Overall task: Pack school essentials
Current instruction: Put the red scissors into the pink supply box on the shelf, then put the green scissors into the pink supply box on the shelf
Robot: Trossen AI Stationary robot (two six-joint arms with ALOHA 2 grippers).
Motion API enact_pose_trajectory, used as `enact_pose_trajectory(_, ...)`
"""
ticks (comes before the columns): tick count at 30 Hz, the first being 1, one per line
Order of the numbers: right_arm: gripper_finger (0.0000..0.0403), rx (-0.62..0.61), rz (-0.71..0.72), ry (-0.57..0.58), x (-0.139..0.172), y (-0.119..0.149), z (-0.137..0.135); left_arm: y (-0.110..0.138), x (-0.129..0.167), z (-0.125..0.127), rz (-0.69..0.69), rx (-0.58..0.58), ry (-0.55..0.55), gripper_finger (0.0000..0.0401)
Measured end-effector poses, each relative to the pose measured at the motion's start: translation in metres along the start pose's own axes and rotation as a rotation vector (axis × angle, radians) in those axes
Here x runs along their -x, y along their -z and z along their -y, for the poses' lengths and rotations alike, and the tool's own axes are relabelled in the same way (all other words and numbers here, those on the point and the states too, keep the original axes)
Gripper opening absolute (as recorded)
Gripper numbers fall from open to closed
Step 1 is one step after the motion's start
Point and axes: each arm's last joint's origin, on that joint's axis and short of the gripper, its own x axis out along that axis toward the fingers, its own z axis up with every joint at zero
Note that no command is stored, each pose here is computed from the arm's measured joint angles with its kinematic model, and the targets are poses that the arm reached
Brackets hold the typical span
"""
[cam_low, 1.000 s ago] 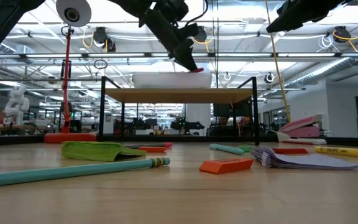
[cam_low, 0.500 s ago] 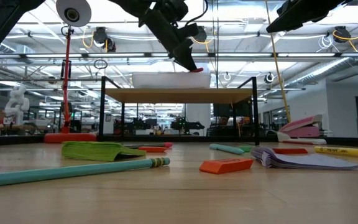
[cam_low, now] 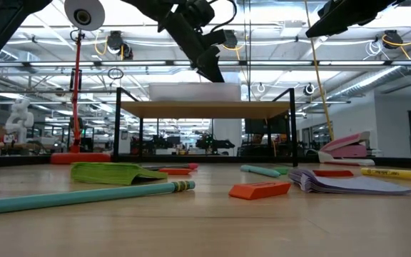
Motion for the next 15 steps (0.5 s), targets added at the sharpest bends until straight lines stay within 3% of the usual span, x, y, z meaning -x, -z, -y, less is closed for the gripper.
enact_pose_trajectory(8,0.013,0.0,0.0,0.0,0.0,0.0,0.0,-0.004,0.005,0.0,0.023,0.026,-0.012,0.0184)
enact_pose_trajectory(15,0.013,-0.002,-0.001,0.0,0.0,0.0,0.0,-0.022,0.058,0.007,0.098,0.071,-0.052,0.0184)
